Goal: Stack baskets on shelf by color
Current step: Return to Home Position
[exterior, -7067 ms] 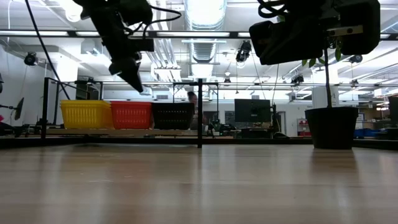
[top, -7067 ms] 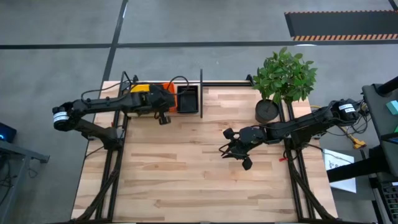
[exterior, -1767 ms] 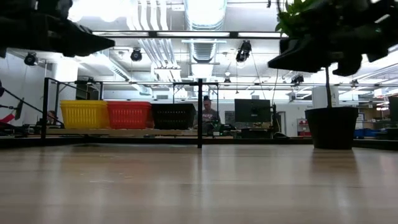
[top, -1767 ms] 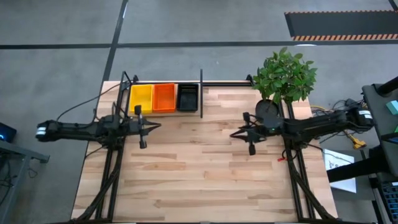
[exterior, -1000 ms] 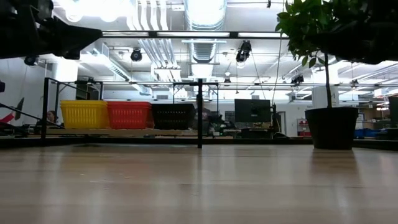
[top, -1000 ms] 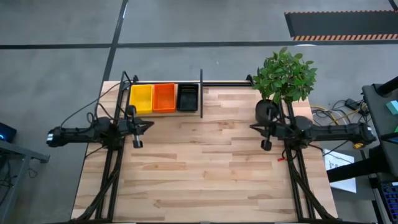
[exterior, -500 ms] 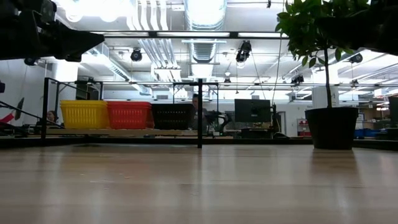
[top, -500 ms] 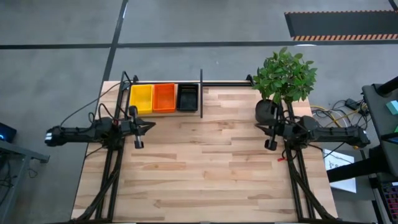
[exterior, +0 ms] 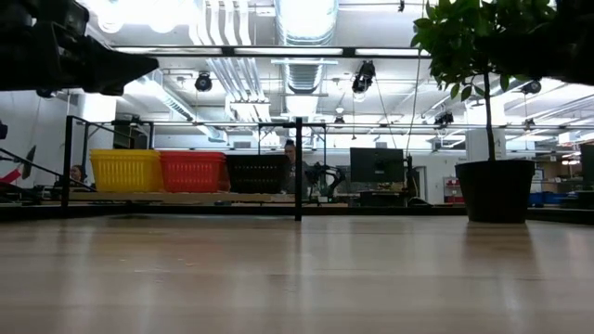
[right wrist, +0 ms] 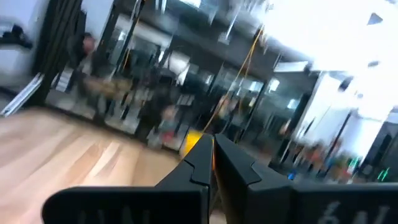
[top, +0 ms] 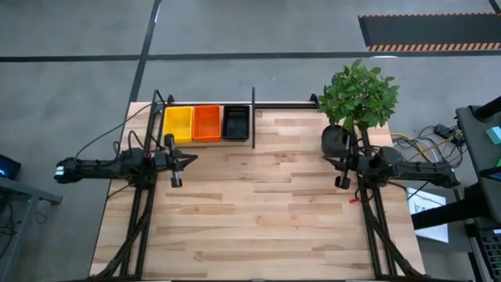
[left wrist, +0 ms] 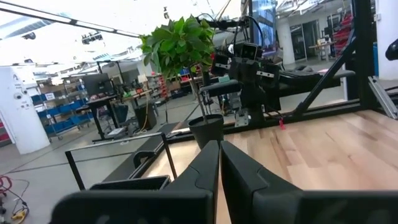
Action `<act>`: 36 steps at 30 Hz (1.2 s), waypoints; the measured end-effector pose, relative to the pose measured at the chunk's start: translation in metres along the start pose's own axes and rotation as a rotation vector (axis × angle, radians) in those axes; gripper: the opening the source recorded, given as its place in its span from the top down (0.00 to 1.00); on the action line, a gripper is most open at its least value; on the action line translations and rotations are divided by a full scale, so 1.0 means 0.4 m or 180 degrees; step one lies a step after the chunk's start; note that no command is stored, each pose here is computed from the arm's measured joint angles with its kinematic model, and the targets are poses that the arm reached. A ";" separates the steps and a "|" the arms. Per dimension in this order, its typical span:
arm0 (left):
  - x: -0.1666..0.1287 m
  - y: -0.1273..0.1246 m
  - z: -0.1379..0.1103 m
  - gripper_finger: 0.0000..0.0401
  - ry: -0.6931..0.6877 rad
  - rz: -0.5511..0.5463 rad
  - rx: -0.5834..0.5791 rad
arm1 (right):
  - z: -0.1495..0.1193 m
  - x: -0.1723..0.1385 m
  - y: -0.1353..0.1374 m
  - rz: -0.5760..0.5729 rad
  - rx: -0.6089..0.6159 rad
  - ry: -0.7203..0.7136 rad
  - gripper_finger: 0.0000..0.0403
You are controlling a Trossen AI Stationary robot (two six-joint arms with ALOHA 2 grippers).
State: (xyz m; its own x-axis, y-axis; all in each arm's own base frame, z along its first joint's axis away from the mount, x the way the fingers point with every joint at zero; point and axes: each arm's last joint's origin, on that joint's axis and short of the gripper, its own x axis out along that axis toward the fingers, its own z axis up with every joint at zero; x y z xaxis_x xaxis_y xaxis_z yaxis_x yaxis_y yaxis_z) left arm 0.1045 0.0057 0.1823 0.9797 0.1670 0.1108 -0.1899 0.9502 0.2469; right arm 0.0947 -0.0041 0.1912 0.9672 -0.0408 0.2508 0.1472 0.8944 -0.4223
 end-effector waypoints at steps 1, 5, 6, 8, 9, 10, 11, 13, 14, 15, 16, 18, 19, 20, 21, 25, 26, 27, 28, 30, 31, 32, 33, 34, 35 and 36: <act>0.001 0.000 -0.001 1.00 0.0013 -0.0004 0.0002 | -0.003 -0.002 0.001 0.0010 0.0058 0.0043 0.98; 0.003 -0.001 -0.004 1.00 0.0053 -0.0013 0.0009 | -0.018 -0.002 0.009 0.0111 0.0366 0.0237 0.98; 0.003 -0.002 -0.004 1.00 0.0062 -0.0016 0.0010 | -0.021 -0.001 0.010 0.0122 0.0478 0.0281 0.98; 0.004 -0.002 -0.005 1.00 0.0072 -0.0017 0.0012 | -0.023 -0.002 0.011 0.0109 0.0781 0.0313 0.98; 0.005 -0.002 -0.006 1.00 0.0082 -0.0020 0.0013 | -0.024 -0.004 0.010 0.0089 0.0927 0.0329 0.98; 0.005 -0.003 -0.007 1.00 0.0095 -0.0024 0.0016 | -0.029 -0.004 0.011 0.0077 0.1055 0.0393 0.98; 0.005 -0.003 -0.008 1.00 0.0106 -0.0028 0.0017 | -0.031 -0.005 0.012 0.0068 0.1152 0.0434 0.98; 0.006 -0.003 -0.008 1.00 0.0113 -0.0030 0.0019 | -0.032 -0.005 0.012 0.0053 0.1358 0.0439 0.98; 0.007 -0.004 -0.009 1.00 0.0126 -0.0033 0.0021 | -0.031 -0.005 0.012 0.0049 0.1472 0.0435 0.98; 0.007 -0.004 -0.010 1.00 0.0138 -0.0037 0.0023 | -0.031 -0.005 0.012 0.0042 0.1586 0.0438 0.98; 0.008 -0.004 -0.011 1.00 0.0146 -0.0039 0.0024 | -0.032 -0.004 0.012 0.0037 0.1682 0.0444 0.98; 0.009 -0.005 -0.011 1.00 0.0158 -0.0042 0.0026 | -0.033 -0.004 0.013 0.0032 0.1794 0.0465 0.98; 0.009 -0.005 -0.012 1.00 0.0170 -0.0046 0.0028 | -0.034 -0.003 0.013 0.0032 0.1807 0.0476 0.98; 0.009 -0.005 -0.013 1.00 0.0180 -0.0048 0.0030 | -0.035 -0.003 0.014 0.0035 0.1803 0.0491 0.98; 0.010 -0.005 -0.014 1.00 0.0187 -0.0050 0.0031 | -0.036 -0.002 0.014 0.0038 0.1780 0.0501 0.98; 0.012 -0.006 -0.016 1.00 0.0224 -0.0061 0.0037 | -0.038 -0.001 0.015 0.0058 0.1608 0.0529 0.98; 0.012 -0.007 -0.017 1.00 0.0232 -0.0063 0.0038 | -0.038 -0.001 0.015 0.0062 0.1564 0.0528 0.98; 0.013 -0.007 -0.018 1.00 0.0240 -0.0065 0.0039 | -0.037 -0.001 0.015 0.0064 0.1526 0.0523 0.98; 0.013 -0.007 -0.018 1.00 0.0250 -0.0068 0.0041 | -0.037 -0.001 0.015 0.0067 0.1488 0.0521 0.98; 0.014 -0.008 -0.019 1.00 0.0263 -0.0071 0.0043 | -0.038 -0.001 0.015 0.0072 0.1427 0.0523 0.98; 0.014 -0.008 -0.020 1.00 0.0269 -0.0073 0.0044 | -0.038 -0.001 0.015 0.0075 0.1394 0.0522 0.98; 0.014 -0.008 -0.021 1.00 0.0278 -0.0075 0.0046 | -0.038 -0.001 0.015 0.0076 0.1373 0.0522 0.98; 0.015 -0.008 -0.021 1.00 0.0286 -0.0078 0.0047 | -0.038 -0.001 0.015 0.0078 0.1359 0.0521 0.98; 0.015 -0.008 -0.021 1.00 0.0288 -0.0079 0.0047 | -0.038 -0.001 0.015 0.0079 0.1344 0.0521 0.98; 0.015 -0.008 -0.022 1.00 0.0293 -0.0079 0.0048 | -0.038 -0.001 0.015 0.0079 0.1340 0.0521 0.98; 0.016 -0.009 -0.022 1.00 0.0300 -0.0082 0.0049 | -0.038 -0.001 0.015 0.0079 0.1342 0.0522 0.98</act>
State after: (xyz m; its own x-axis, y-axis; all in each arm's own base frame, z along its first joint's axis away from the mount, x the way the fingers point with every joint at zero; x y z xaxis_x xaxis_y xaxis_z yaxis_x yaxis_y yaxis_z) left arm 0.1118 0.0057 0.1736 0.9858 0.1671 0.0134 -0.1647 0.9505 0.2635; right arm 0.0983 -0.0055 0.1753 0.9944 -0.0566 0.0893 0.0591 0.9979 -0.0262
